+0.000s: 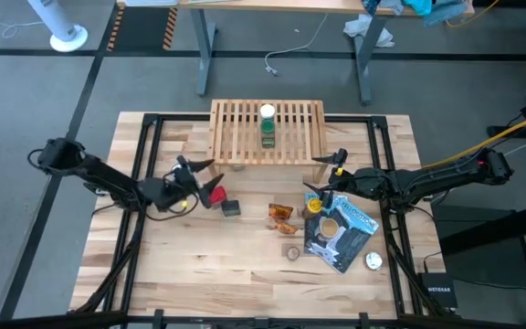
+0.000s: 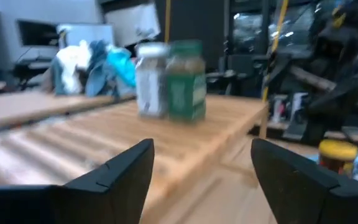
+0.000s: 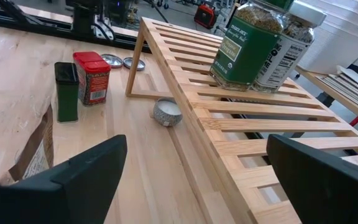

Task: Shelf spices
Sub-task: Remove the green seasoning bottle from the shelf

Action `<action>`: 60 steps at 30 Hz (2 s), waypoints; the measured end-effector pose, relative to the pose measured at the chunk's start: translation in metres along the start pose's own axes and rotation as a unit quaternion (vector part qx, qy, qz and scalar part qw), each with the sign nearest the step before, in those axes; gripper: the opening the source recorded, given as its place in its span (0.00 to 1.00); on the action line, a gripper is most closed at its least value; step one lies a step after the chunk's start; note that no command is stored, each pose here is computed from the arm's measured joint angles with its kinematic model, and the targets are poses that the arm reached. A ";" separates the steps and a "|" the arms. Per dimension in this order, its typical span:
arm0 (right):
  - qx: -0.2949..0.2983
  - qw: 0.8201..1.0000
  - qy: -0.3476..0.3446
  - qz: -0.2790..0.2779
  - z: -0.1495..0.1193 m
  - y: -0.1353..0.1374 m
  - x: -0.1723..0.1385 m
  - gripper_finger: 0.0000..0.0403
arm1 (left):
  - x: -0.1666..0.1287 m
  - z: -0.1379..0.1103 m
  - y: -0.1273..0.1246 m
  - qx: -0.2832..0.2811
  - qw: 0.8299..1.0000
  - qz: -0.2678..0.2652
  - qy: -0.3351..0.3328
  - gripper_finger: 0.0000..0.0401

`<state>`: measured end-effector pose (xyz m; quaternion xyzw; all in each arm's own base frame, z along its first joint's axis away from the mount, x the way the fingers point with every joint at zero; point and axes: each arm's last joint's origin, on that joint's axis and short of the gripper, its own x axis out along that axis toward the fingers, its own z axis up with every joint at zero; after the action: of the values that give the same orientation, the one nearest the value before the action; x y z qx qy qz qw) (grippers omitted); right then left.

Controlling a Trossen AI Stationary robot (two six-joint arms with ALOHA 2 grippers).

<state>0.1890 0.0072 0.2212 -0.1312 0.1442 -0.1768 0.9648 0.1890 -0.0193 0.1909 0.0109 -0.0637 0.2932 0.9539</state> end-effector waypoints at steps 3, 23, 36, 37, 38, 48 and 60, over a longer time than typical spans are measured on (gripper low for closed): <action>0.000 1.000 0.000 0.000 0.000 0.000 0.000 0.97 | 0.016 0.014 0.004 0.015 1.000 -0.017 -0.013 0.65; 0.000 1.000 0.000 0.000 0.000 0.000 0.000 0.97 | 0.117 0.055 0.055 0.013 0.987 -0.137 0.078 0.66; 0.000 1.000 0.000 0.000 0.000 0.000 0.000 0.97 | 0.156 0.044 0.066 -0.006 0.981 -0.182 0.066 0.66; 0.000 1.000 0.000 0.000 0.000 0.000 0.000 0.97 | 0.159 0.044 0.066 -0.008 0.980 -0.185 0.066 0.66; 0.000 1.000 0.000 0.000 0.000 0.000 0.000 0.97 | 0.162 0.043 0.066 -0.013 0.980 -0.186 0.069 0.66; 0.000 1.000 0.000 0.000 0.000 0.000 0.000 0.97 | 0.170 0.039 0.071 -0.017 0.981 -0.178 0.076 0.92; 0.000 1.000 0.001 0.000 0.000 0.000 0.000 0.97 | 0.170 0.037 0.070 -0.019 0.980 -0.183 0.079 1.00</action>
<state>0.1890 0.0072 0.2210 -0.1312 0.1449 -0.1767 0.9646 0.2847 0.1318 0.2484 -0.0189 0.0091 0.1121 0.9935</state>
